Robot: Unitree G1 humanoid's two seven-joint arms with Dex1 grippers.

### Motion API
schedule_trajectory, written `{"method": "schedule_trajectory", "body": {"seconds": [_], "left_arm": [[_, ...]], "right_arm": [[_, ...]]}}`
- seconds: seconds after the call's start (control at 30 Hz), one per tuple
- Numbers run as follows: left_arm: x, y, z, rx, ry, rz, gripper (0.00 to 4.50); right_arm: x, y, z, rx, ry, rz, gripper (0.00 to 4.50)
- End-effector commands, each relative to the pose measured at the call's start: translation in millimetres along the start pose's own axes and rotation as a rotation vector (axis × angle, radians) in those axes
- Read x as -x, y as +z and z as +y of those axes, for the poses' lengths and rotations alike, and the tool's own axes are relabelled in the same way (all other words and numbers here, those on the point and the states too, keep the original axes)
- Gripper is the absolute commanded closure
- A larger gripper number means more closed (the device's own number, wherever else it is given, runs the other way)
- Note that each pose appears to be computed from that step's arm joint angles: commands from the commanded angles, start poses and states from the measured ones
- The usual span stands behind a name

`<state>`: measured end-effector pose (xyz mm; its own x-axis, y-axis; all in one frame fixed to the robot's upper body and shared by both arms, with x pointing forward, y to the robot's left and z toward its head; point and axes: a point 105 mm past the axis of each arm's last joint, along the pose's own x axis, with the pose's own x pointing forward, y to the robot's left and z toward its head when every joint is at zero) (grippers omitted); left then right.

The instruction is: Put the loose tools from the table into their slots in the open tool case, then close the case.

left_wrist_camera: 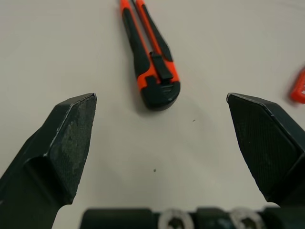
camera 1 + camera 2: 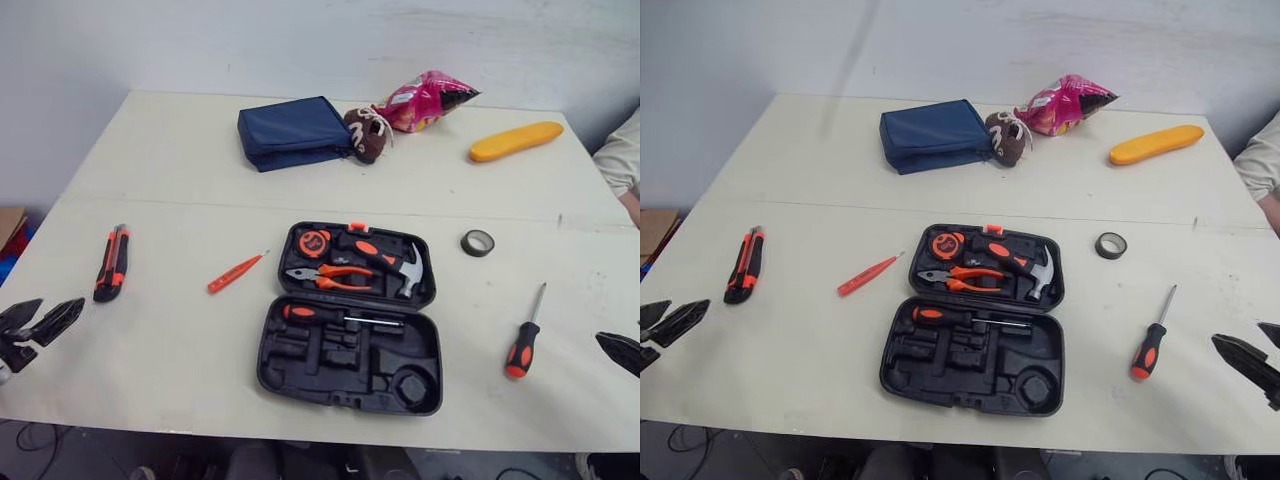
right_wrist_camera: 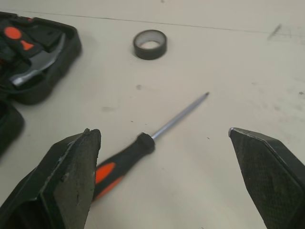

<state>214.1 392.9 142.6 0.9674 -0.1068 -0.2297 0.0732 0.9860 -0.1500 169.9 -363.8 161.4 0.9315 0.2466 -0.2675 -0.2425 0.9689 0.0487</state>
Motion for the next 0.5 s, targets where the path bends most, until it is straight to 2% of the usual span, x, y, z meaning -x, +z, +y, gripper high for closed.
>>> {"method": "schedule_trajectory", "body": {"seconds": [0.03,0.2,0.3,0.5], "left_arm": [[-3.5,18.6,-11.7,-0.097,-0.055,-0.017,0.08],[-20.6,31.2,-44.2,-0.137,-0.189,-0.017,0.08],[-36.9,40.0,-101.2,-0.144,-0.455,0.022,0.08],[-45.5,55.7,-201.8,-0.235,-0.918,0.074,0.08]], "right_arm": [[-4.2,11.0,1.1,0.019,0.001,-0.067,0.0],[-17.4,2.6,17.9,0.061,0.03,-0.058,0.0],[-27.1,6.5,44.9,0.086,0.034,-0.116,0.0],[-38.7,2.3,75.6,0.073,-0.066,-0.168,0.0]]}}
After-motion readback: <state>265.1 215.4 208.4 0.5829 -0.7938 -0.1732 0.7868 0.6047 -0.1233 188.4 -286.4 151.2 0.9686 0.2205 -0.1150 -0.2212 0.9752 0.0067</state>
